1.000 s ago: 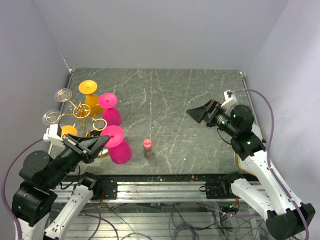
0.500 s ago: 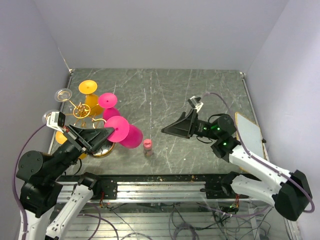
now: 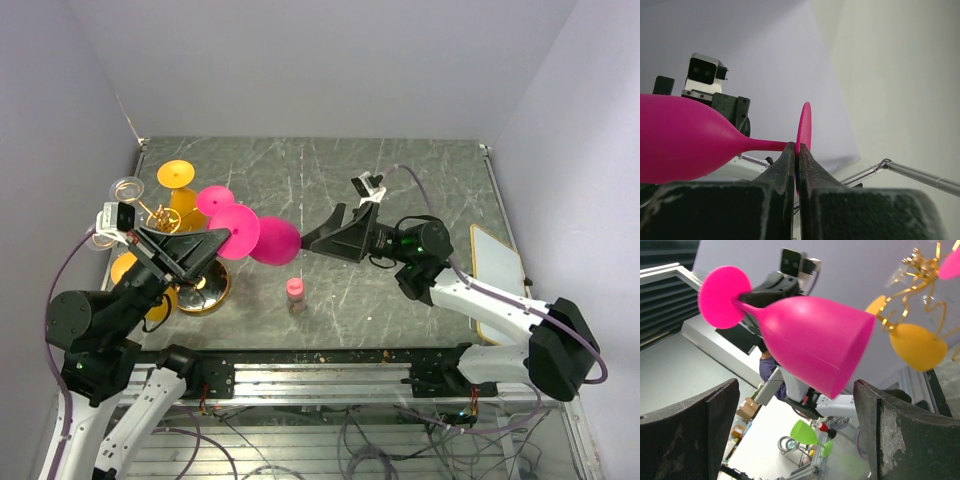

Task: Take the wine glass off the wine glass rack

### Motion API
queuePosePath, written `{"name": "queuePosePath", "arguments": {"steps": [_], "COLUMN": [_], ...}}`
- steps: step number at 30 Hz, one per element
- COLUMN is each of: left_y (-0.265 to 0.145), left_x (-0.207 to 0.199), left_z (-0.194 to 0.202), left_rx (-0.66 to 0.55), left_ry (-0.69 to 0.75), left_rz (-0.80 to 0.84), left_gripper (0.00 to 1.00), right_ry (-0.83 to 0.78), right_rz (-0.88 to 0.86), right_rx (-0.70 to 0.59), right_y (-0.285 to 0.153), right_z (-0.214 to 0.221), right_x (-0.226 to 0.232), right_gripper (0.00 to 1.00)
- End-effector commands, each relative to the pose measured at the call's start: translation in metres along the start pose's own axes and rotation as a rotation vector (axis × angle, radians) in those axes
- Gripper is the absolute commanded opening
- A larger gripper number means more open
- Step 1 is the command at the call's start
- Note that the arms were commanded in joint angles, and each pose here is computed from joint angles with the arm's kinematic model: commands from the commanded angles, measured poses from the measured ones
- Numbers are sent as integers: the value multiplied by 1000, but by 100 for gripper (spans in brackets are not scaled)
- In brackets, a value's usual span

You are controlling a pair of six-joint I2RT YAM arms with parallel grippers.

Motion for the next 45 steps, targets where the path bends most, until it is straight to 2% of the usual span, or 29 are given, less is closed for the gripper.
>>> {"name": "queuePosePath", "arguments": {"steps": [1, 4, 6, 9, 10, 14, 16, 20, 23, 25, 27, 30, 32, 38, 42, 45], "left_y": [2, 1, 2, 6, 8, 10, 10, 13, 17, 19, 18, 14, 12, 12, 8, 8], "left_x": [-8, -3, 2, 14, 18, 25, 25, 25, 27, 30, 34, 41, 44, 52, 54, 55], "left_z": [-1, -2, -4, -6, -7, -9, -10, -12, -14, -16, -17, -17, -18, -17, -19, -21], "left_rx": [-2, -16, -27, -30, -27, -33, -53, -67, -69, -74, -80, -101, -109, -82, -105, -113], "left_ry": [-6, -9, -7, -19, -21, -1, 19, 74, 107, 122, 140, 155, 169, 229, 287, 326], "left_rz": [108, 83, 77, 49, 42, 38, 37, 0, -63, -87, -107, -139, -135, -164, -199, -235], "left_gripper": [7, 7, 7, 7, 7, 7, 8, 20, 25, 34, 51, 85, 100, 99, 99, 99], "right_ry": [-78, -72, -52, -11, 9, 88, 117, 116, 101, 88, 65, 23, 13, -66, -153, -195], "right_rz": [-154, -242, -310, -413, -434, -468, -468, -477, -408, -350, -288, -176, -65, 443, 591, 711], "right_rx": [-45, -43, -50, -49, -49, -63, -78, -125, -155, -177, -217, -313, -372, -508, -659, -726], "right_y": [15, 21, 25, 29, 30, 37, 38, 38, 42, 41, 35, 23, 15, -1, -20, -30], "right_z": [-15, -19, -19, -16, -15, -13, -13, -17, -21, -24, -30, -39, -44, -65, -76, -83], "right_x": [24, 33, 39, 48, 50, 50, 45, 45, 41, 38, 35, 32, 35, 29, 28, 24], "right_gripper": [94, 90, 77, 50, 46, 11, 0, 0, 0, 0, 0, 0, 0, 0, 0, 0]}}
Point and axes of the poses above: each gripper's point midway between its finger pads, its own y axis out along the fingers, its own x axis along the line the jaws close on, z = x × y, the point moved 9 cm from there along -y, back along the fingers, and after that the axes turned 4 degrees about -y, right-handed, at the moved point
